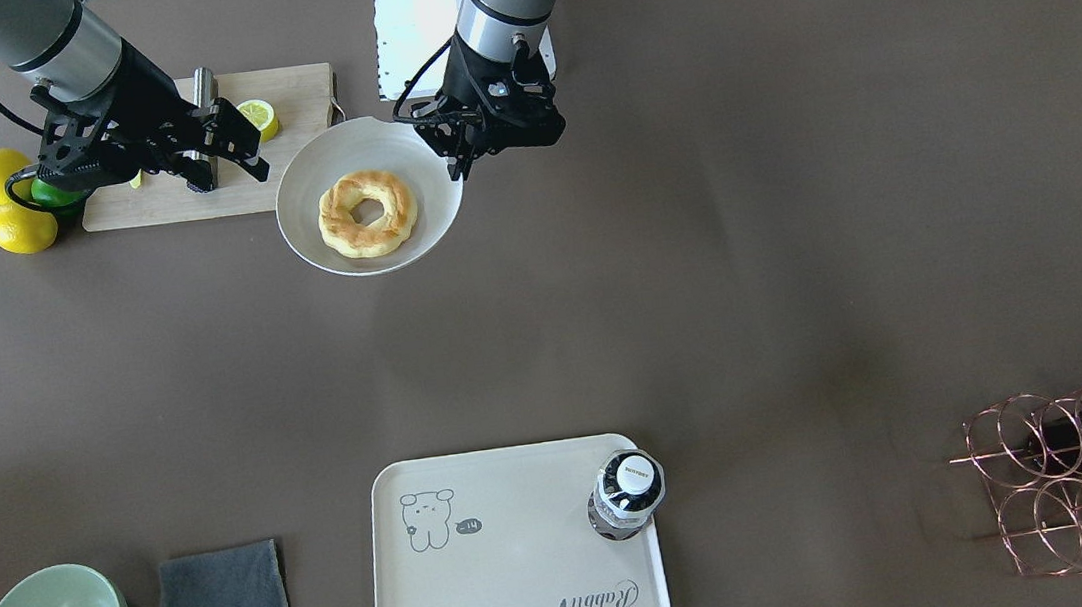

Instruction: Place donut on tray

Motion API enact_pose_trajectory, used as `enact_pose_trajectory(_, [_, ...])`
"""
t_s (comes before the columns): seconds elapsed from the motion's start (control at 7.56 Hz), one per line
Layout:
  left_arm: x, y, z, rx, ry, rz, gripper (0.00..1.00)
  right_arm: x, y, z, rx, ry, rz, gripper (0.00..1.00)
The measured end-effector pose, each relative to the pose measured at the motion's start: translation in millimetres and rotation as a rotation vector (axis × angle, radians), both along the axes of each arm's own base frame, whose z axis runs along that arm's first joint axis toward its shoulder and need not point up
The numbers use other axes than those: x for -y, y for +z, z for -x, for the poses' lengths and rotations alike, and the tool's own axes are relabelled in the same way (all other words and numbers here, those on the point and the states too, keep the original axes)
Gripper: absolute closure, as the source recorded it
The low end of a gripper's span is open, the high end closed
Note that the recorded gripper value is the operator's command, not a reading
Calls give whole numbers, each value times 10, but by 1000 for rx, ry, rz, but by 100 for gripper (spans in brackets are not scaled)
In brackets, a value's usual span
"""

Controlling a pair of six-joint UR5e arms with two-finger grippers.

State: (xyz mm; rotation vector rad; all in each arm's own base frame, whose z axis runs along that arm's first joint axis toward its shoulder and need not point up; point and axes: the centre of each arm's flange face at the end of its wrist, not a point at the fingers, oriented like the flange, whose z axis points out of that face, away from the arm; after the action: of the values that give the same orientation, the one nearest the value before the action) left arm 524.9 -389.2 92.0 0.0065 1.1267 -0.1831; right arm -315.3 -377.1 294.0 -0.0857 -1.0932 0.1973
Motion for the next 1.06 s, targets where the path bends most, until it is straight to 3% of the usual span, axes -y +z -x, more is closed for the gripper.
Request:
enact_pose_trajectory(0.66, [-66, -55, -25, -8, -9, -7, 100, -107, -90, 213, -2, 35, 42, 55])
enact_pose_trajectory(0.79, [-73, -63, -18, -10, -8, -9, 100, -111, -87, 230, -4, 39, 44, 71])
enact_pose_trajectory(0.93, [-78, -75, -7, -13, -9, -10, 100, -109, -81, 241, -6, 42, 47, 100])
enact_pose_trajectory(1.06, [-85, -92, 8, -17, -9, -12, 100, -105, -91, 250, -4, 53, 63, 100])
